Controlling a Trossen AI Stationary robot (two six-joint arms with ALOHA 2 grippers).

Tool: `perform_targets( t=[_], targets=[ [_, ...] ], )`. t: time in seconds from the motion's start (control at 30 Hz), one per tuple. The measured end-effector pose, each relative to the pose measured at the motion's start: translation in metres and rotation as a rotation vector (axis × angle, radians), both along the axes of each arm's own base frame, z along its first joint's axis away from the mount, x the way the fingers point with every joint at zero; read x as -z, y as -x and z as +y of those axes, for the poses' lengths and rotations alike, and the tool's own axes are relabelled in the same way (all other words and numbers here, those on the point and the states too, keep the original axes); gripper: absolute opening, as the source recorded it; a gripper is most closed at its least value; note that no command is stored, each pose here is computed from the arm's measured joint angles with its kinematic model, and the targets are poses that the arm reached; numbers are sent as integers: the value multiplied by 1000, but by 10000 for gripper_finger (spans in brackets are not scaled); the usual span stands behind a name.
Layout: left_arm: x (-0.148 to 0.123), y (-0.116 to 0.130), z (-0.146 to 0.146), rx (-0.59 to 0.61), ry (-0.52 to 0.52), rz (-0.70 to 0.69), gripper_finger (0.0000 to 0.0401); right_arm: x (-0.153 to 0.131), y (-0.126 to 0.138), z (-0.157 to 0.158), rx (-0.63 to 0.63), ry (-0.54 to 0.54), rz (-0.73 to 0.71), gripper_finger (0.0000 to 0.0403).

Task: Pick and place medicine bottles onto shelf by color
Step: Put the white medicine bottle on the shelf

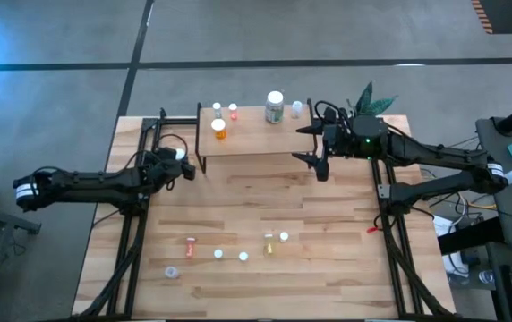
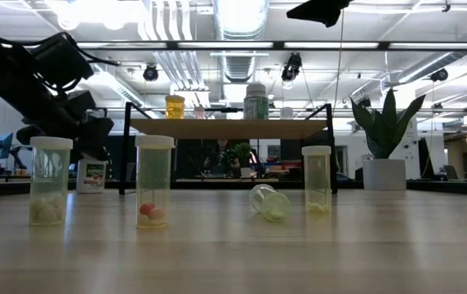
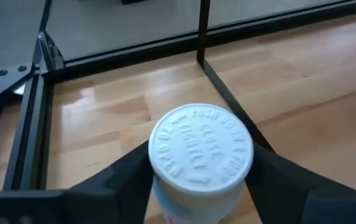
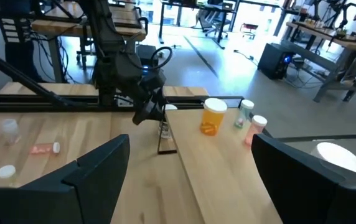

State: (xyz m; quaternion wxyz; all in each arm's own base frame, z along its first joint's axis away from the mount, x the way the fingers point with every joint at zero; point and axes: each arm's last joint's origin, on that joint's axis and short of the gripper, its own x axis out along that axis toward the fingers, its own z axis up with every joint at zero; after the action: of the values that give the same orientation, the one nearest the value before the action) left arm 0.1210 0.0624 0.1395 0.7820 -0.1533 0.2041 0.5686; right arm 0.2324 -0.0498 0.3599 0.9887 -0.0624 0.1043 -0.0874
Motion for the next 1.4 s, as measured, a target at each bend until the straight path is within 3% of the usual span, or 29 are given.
perform_targets(
  t=[0.1, 0.43, 0.77, 1.2, 1.4],
  targets=[
    [1, -1, 0, -3, 1, 6, 178, 0, 0, 0, 0, 0, 0, 327],
    [-8, -2, 0, 13, -3, 11, 176, 2, 0, 0, 6, -34, -1, 327],
    [-60, 8, -4, 42, 24, 33, 176, 2, 0, 0, 7, -37, -1, 327],
    [-138, 29, -13, 137, 34, -66, 176, 5, 0, 0, 7, -40, 24, 327],
    [-162, 21, -14, 298, -27, -208, 176, 5, 0, 0, 5, -33, 32, 327]
  ],
)
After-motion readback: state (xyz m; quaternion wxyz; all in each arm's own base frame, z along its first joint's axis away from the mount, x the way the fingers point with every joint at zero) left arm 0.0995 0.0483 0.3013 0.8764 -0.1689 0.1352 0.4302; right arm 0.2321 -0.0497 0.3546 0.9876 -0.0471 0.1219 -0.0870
